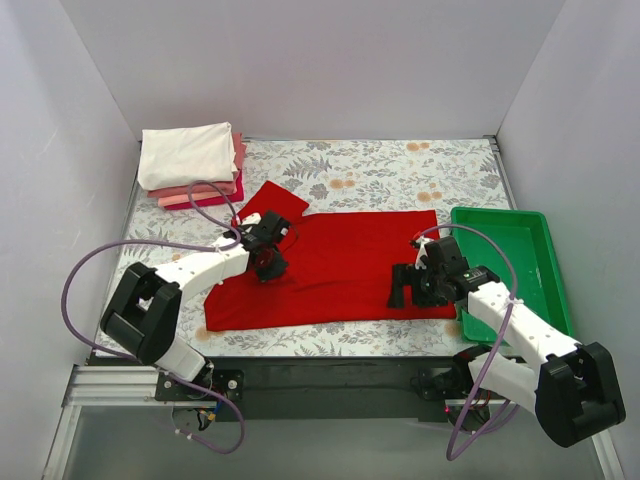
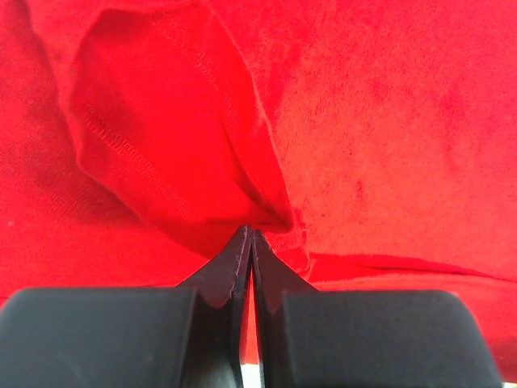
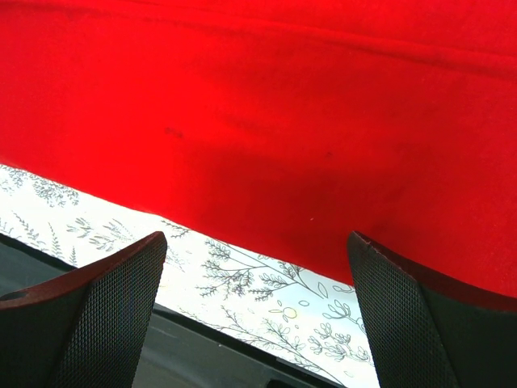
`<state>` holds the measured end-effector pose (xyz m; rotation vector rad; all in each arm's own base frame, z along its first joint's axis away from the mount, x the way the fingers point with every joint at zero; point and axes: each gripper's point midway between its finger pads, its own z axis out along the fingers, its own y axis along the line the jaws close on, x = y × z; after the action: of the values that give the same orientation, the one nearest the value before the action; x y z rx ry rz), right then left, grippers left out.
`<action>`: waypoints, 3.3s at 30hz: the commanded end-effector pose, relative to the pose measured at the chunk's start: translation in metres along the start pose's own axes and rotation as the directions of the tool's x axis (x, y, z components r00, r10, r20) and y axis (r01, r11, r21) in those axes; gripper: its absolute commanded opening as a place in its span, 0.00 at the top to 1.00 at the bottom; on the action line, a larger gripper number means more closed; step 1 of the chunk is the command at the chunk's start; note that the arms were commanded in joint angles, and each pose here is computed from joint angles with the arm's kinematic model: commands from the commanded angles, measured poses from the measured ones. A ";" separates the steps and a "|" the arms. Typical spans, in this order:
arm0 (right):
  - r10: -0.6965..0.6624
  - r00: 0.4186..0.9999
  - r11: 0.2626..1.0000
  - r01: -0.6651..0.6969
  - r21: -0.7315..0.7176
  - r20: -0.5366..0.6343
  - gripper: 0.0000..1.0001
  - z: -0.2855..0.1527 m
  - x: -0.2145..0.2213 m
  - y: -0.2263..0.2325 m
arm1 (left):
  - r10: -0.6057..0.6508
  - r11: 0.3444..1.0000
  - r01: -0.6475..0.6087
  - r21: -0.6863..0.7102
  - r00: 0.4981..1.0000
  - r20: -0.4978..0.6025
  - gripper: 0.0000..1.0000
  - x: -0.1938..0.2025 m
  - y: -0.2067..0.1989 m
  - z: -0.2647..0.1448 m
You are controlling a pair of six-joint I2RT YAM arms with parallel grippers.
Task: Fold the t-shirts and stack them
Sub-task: Fold the tshirt
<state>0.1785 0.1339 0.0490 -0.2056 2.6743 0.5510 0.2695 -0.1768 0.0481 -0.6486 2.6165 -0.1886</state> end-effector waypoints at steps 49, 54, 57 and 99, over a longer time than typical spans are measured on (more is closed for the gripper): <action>-0.034 0.999 0.999 0.035 0.040 -0.018 0.02 0.002 0.001 -0.008 | 0.010 1.000 -0.016 0.024 0.977 0.215 0.07 -0.020 0.015 -0.010; -0.030 0.999 0.998 0.031 0.048 -0.015 0.02 0.001 0.002 -0.010 | 0.019 0.998 -0.033 0.052 0.969 0.248 0.06 -0.030 -0.003 0.000; -0.030 1.000 0.999 0.030 0.044 -0.009 0.02 0.000 0.001 -0.009 | 0.020 0.999 -0.033 0.042 0.962 0.272 0.06 -0.040 -0.012 0.005; -0.050 0.931 0.984 -0.017 0.180 0.361 0.02 -0.061 -0.079 -0.013 | 0.054 0.997 -0.023 -0.077 0.906 0.419 0.05 -0.253 -0.085 0.067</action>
<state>0.2187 0.1109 0.1082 -0.1280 2.4248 0.3560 0.5266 -0.1491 0.1200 -0.6357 2.1663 -0.0748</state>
